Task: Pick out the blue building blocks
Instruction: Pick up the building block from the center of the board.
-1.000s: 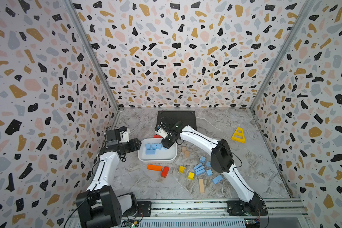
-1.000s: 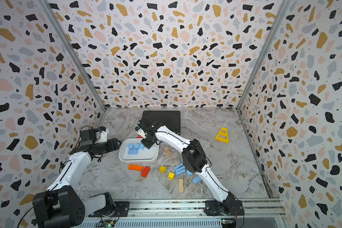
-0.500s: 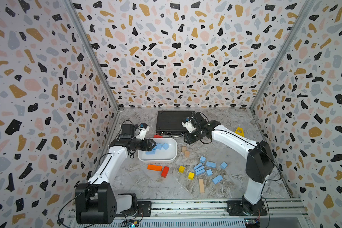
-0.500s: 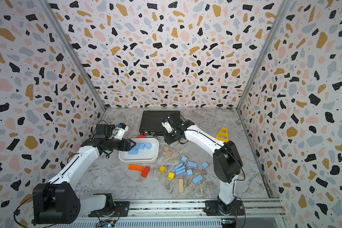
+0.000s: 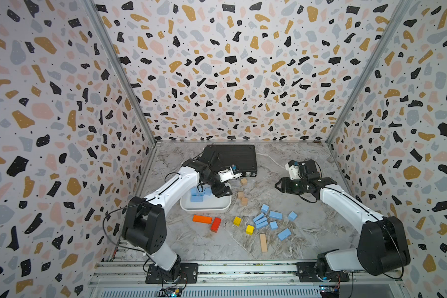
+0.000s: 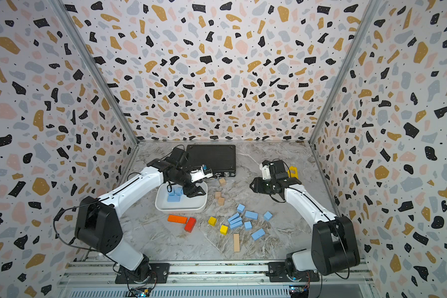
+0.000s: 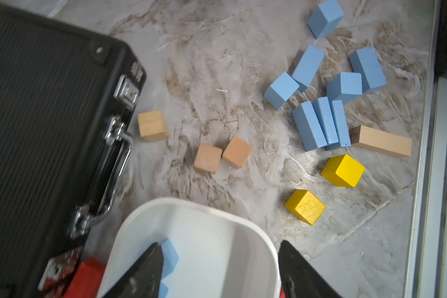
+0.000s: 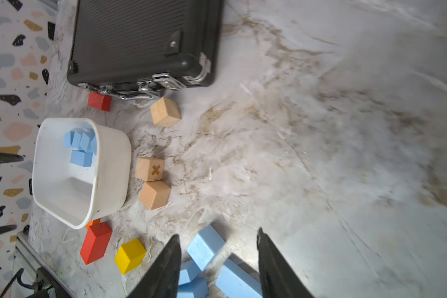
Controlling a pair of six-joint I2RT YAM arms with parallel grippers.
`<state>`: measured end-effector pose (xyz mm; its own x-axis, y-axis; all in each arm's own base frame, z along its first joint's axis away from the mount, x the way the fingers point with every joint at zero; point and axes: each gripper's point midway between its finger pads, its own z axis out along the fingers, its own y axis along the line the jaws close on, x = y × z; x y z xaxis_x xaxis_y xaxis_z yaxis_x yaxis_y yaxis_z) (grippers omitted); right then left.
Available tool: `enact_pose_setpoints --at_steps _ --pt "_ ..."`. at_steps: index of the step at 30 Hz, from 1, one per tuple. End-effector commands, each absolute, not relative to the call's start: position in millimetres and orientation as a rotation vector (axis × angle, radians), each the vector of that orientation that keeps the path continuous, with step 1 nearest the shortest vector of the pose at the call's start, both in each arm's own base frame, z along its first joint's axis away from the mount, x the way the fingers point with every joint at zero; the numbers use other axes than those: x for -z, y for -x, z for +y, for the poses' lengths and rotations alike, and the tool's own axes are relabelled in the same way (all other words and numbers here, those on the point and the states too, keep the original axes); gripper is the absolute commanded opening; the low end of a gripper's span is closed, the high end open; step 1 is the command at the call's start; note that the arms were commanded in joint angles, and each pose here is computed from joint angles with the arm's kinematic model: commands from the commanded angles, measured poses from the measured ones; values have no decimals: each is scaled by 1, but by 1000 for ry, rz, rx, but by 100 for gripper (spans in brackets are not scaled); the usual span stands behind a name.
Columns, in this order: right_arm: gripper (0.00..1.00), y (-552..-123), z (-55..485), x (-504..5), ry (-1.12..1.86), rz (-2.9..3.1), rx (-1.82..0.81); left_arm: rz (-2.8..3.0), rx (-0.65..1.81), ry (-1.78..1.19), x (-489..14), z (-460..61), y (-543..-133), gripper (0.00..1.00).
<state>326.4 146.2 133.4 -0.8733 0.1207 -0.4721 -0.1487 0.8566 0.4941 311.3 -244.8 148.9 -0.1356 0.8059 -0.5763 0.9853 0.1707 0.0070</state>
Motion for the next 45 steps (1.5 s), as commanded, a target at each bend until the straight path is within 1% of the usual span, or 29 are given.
enact_pose_setpoints --at_steps 1,5,8,14,24,26,39,40,43,45 --pt "51 -319 139 -145 -42 2470 -804 1798 511 -2045 -130 -264 -290 69" --pt "51 -308 120 -142 -102 2460 -778 1721 584 -2141 -105 -300 -288 69" --pt "51 -302 110 -144 -119 2462 -747 1703 618 -2196 -88 -322 -283 66" --pt "51 -290 101 -142 -131 2471 -705 1621 603 -2264 -67 -354 -274 65" --pt "51 -280 91 -153 -111 2455 -630 1590 595 -2322 -41 -383 -268 63" --pt "51 -279 89 -157 -103 2452 -621 1588 585 -2334 -36 -388 -268 61" --pt "51 -270 88 -155 -84 2463 -613 1552 587 -2357 -29 -414 -265 61" --pt "51 -270 89 -155 -80 2462 -612 1551 586 -2359 -29 -414 -264 60" --pt "51 -269 89 -155 -76 2462 -614 1550 586 -2367 -27 -416 -263 52" --pt "51 -269 89 -155 -74 2463 -617 1552 589 -2374 -27 -416 -261 50"
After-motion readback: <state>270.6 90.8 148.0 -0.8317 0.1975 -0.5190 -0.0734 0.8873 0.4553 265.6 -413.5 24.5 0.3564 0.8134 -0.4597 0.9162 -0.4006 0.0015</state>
